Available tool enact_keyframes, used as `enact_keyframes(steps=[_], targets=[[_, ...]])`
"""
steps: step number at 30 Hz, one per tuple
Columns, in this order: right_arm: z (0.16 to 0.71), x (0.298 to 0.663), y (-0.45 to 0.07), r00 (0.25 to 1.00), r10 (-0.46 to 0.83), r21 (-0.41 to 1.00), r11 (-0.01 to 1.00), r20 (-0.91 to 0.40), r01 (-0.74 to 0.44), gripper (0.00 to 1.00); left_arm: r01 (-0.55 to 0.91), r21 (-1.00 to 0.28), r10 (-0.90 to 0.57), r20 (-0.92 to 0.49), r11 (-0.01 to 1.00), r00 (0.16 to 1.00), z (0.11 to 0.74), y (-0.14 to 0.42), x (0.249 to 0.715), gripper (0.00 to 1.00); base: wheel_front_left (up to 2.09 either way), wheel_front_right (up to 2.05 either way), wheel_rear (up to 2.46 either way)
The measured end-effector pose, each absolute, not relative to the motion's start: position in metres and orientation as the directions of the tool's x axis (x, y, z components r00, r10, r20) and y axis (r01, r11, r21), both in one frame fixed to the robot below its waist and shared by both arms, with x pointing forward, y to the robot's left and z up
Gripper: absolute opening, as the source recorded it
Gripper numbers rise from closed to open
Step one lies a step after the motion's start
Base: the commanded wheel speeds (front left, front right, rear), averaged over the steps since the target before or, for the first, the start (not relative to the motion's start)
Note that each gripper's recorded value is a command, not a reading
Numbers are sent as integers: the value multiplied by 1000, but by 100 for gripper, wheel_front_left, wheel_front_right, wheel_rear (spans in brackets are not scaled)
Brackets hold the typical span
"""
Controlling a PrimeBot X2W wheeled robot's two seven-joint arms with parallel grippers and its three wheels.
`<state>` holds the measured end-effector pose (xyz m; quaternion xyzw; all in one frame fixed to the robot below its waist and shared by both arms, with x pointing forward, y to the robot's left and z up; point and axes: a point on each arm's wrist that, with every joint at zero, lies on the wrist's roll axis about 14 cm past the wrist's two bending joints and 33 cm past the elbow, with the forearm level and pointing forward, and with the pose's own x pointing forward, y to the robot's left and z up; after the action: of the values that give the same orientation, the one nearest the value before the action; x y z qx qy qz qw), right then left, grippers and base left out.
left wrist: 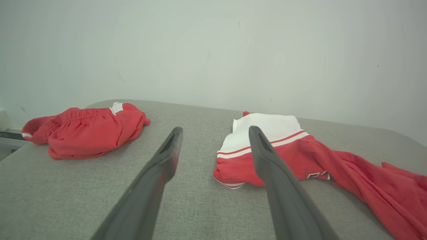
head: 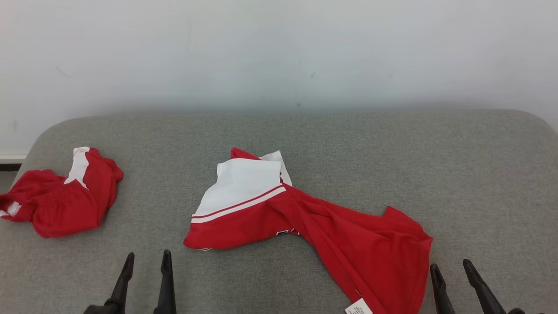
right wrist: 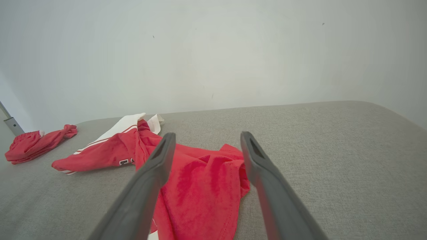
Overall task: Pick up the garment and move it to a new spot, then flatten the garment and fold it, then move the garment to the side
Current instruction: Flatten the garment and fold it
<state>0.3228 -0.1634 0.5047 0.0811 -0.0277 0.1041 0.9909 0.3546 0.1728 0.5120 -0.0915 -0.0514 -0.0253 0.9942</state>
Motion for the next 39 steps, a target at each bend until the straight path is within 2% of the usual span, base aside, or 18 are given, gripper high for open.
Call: enact_keyframes(steps=[7,12,18,29,36,39], targets=[[501,326,-158,979,195,169,964,65,-203,100,90,-83,-78,132,992,988,523,182,370,100,0,0,0],[504,339,-158,978,195,168,964,75,-205,100,153,22,-155,160,988,975,557,184,414,100,0,0,0],[500,357,-160,980,186,172,966,65,-195,100,197,48,-203,147,979,968,588,186,471,100,0,0,0],[482,382,-169,991,135,204,969,18,-136,100,350,87,-340,-110,933,934,549,156,550,100,0,0,0],[473,382,-187,997,77,193,978,-13,-73,100,439,59,-402,-311,896,861,492,129,568,100,0,0,0],[470,379,-196,998,50,181,982,-25,-44,100,479,34,-422,-422,877,803,460,118,565,100,0,0,0]])
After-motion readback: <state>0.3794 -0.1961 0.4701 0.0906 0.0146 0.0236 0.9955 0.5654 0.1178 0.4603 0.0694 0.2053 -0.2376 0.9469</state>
